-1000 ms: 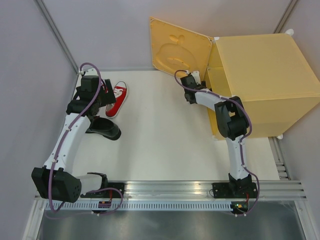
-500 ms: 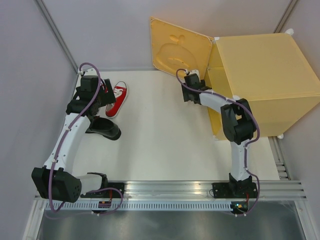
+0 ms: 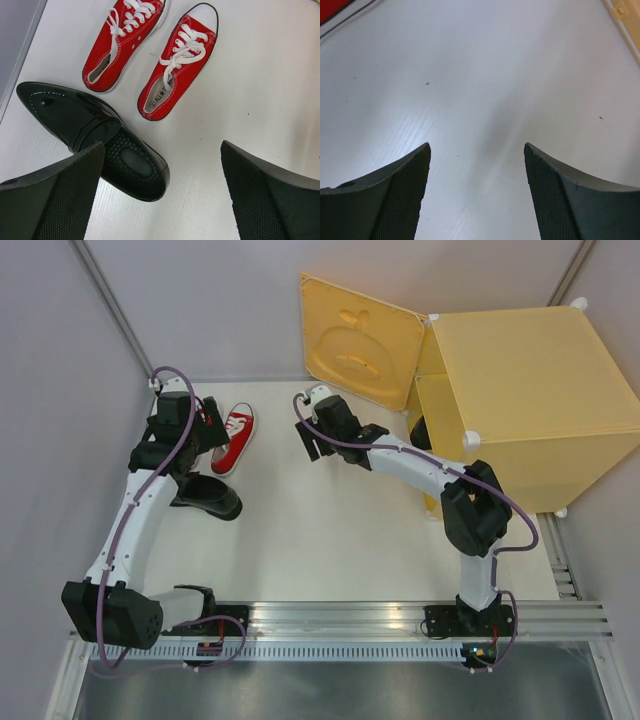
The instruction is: Place and organize the shoes in the shoe cabinet
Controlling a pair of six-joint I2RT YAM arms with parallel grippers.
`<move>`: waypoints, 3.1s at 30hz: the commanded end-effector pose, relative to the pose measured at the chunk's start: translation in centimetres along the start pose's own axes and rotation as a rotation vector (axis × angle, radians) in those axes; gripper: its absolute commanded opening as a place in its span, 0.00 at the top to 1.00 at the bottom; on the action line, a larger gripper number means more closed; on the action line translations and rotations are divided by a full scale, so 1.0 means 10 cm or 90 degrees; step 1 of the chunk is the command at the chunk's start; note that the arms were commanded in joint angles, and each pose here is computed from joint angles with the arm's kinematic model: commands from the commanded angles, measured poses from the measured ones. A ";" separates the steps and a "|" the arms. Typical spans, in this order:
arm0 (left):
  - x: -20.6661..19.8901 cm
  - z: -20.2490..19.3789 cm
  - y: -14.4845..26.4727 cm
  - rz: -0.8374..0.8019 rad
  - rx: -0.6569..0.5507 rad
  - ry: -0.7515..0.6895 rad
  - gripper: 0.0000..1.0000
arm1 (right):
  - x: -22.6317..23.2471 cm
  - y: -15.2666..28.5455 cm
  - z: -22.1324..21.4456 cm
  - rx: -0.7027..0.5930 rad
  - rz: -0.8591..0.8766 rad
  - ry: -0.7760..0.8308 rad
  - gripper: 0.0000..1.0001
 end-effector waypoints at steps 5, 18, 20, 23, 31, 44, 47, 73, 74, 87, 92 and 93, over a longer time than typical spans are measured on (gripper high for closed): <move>0.23 -0.03 0.25 0.063 -0.026 0.096 0.00 | 0.36 0.69 0.17 -0.051 0.057 -0.026 0.20; 0.74 -0.99 0.21 0.169 0.047 0.203 0.02 | -0.03 1.75 -0.16 -0.137 0.008 -0.068 0.14; 0.74 -1.05 0.16 0.182 0.057 0.231 0.05 | -0.04 1.80 -0.25 -0.143 0.006 -0.067 0.14; 0.77 -1.13 0.10 0.206 0.057 0.269 0.09 | -0.05 1.82 -0.33 -0.133 0.006 -0.054 0.13; 0.97 -1.34 -0.08 0.289 0.054 0.333 0.19 | -0.07 1.88 -0.35 -0.147 0.004 -0.049 0.13; 1.15 -1.66 -0.33 0.349 0.102 0.381 0.34 | -0.06 1.83 -0.41 -0.138 0.002 -0.041 0.14; 1.18 -1.73 -0.34 0.356 0.114 0.388 0.38 | -0.06 1.83 -0.41 -0.138 0.001 -0.042 0.14; 1.05 -1.03 0.12 0.237 0.039 0.350 0.98 | -0.05 1.82 -0.43 -0.144 0.003 -0.045 0.14; 1.02 -0.96 0.17 0.217 0.031 0.337 0.98 | -0.05 1.83 -0.43 -0.143 0.005 -0.044 0.15; -0.13 -0.48 0.41 -0.093 0.017 0.060 0.98 | -0.07 1.99 -0.32 -0.180 0.014 -0.077 0.15; -0.90 -0.63 0.38 -0.221 0.064 -0.126 0.98 | -0.11 2.10 -0.27 -0.200 0.013 -0.096 0.15; -1.01 -0.65 0.37 -0.240 0.070 -0.145 0.98 | -0.11 2.12 -0.26 -0.204 0.013 -0.099 0.16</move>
Point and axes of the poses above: each gripper's point midway between its finger pads, its own y axis back along the fingers, its own x axis along the line the jaws close on, z = x × y, the point moved 2 cm from there along y, back along the fingers, and after that the axes turned 10 degrees about y, right-handed, at the moved point
